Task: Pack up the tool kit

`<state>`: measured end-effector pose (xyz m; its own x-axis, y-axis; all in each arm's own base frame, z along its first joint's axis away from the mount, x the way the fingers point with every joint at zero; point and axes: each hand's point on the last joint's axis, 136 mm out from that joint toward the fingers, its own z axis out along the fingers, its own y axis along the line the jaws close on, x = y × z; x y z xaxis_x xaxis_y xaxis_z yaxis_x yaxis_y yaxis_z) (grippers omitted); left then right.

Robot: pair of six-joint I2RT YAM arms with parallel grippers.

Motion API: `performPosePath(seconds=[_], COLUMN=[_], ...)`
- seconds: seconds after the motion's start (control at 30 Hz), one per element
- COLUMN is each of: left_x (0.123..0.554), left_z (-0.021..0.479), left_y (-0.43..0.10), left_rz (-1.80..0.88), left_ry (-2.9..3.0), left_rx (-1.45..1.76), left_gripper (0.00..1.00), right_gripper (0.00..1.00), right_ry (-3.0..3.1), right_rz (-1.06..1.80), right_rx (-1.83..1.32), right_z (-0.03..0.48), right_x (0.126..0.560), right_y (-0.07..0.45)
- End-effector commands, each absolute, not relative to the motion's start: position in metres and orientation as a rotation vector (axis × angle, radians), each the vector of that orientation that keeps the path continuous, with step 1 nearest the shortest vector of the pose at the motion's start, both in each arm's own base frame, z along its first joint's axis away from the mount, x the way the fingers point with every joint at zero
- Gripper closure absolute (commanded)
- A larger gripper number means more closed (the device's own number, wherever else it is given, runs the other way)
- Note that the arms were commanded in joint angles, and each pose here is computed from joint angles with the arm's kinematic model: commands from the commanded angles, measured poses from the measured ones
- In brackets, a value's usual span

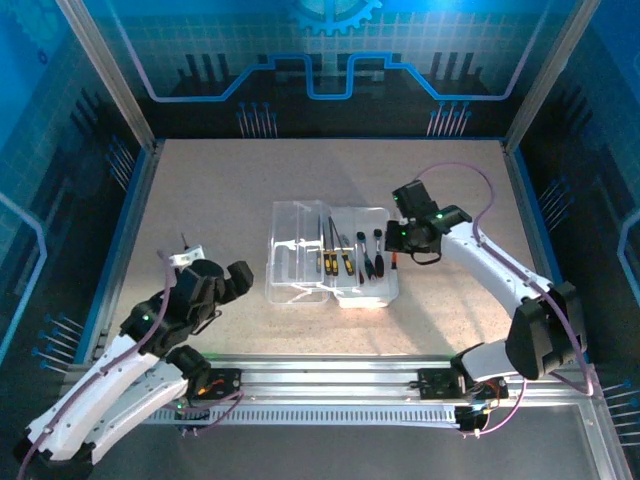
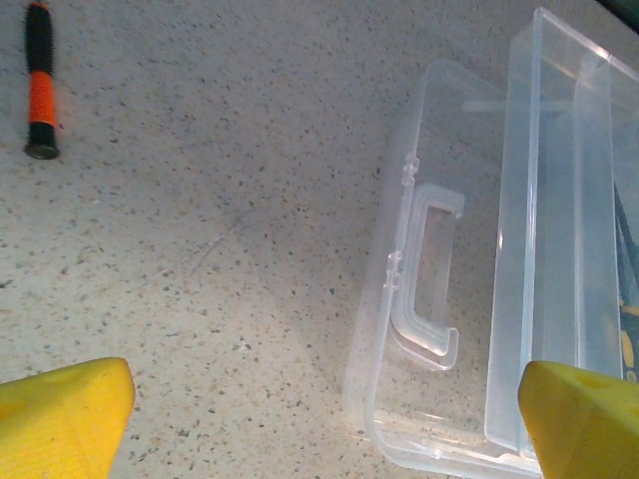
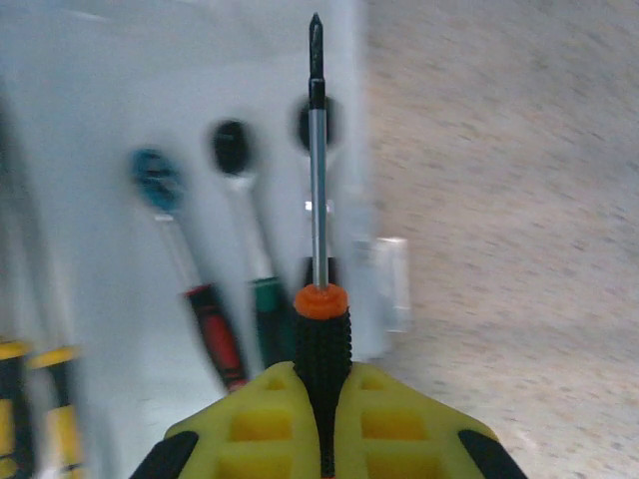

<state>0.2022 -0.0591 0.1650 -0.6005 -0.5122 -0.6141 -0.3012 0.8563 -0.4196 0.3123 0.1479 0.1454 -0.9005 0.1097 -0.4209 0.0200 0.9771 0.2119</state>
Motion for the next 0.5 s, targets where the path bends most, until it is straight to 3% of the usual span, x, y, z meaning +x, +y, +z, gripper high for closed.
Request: performPosePath(seconds=[0.0, 0.27, 0.47], left_x=[0.196, 0.186, 0.19], left_z=[0.178, 0.187, 0.203], left_y=[-0.041, -0.03, -0.03], left_rz=[-0.306, -0.304, -0.305], left_ry=[2.196, 2.159, 2.127], left_rx=[-0.643, -0.678, -0.639], left_gripper=[0.01, 0.01, 0.01], right_gripper=[0.93, 0.94, 0.94], right_ry=[2.638, 2.588, 2.631], right_rz=[0.388, 0.634, 0.729], right_rx=[0.003, -0.197, -0.129], right_z=[0.176, 0.197, 0.172], right_x=[0.305, 0.309, 0.321], right_y=[0.192, 0.319, 0.36])
